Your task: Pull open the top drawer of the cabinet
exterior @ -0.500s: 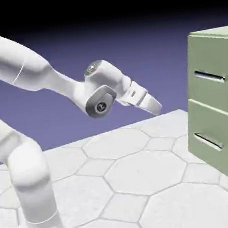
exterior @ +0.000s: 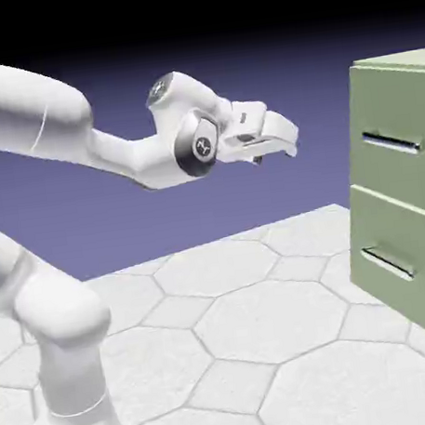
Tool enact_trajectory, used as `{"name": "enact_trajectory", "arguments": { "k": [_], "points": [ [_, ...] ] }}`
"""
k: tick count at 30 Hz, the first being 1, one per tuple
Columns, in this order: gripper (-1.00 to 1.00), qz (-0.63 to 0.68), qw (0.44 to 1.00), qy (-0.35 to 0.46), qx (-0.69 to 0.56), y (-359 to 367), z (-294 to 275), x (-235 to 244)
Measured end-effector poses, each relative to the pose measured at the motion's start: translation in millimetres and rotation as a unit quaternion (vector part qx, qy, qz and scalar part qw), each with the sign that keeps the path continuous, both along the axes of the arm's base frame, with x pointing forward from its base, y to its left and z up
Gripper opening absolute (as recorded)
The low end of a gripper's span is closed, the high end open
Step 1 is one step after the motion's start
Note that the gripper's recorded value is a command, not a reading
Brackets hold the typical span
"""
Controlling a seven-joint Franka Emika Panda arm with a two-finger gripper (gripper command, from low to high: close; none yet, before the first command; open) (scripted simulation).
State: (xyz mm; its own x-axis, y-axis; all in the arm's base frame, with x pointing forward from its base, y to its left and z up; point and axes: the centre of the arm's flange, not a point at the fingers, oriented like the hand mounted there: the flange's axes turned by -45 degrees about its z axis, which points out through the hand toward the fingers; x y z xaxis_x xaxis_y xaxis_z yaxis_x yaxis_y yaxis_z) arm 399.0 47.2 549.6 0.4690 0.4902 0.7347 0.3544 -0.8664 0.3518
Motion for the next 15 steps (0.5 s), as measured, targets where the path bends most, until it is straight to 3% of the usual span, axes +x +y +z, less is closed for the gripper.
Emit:
{"name": "enact_trajectory", "arguments": {
  "k": [15],
  "points": [
    [0.00, 0.076, 0.982, -0.096, -0.145, -11, 35, 22]
  ]
}}
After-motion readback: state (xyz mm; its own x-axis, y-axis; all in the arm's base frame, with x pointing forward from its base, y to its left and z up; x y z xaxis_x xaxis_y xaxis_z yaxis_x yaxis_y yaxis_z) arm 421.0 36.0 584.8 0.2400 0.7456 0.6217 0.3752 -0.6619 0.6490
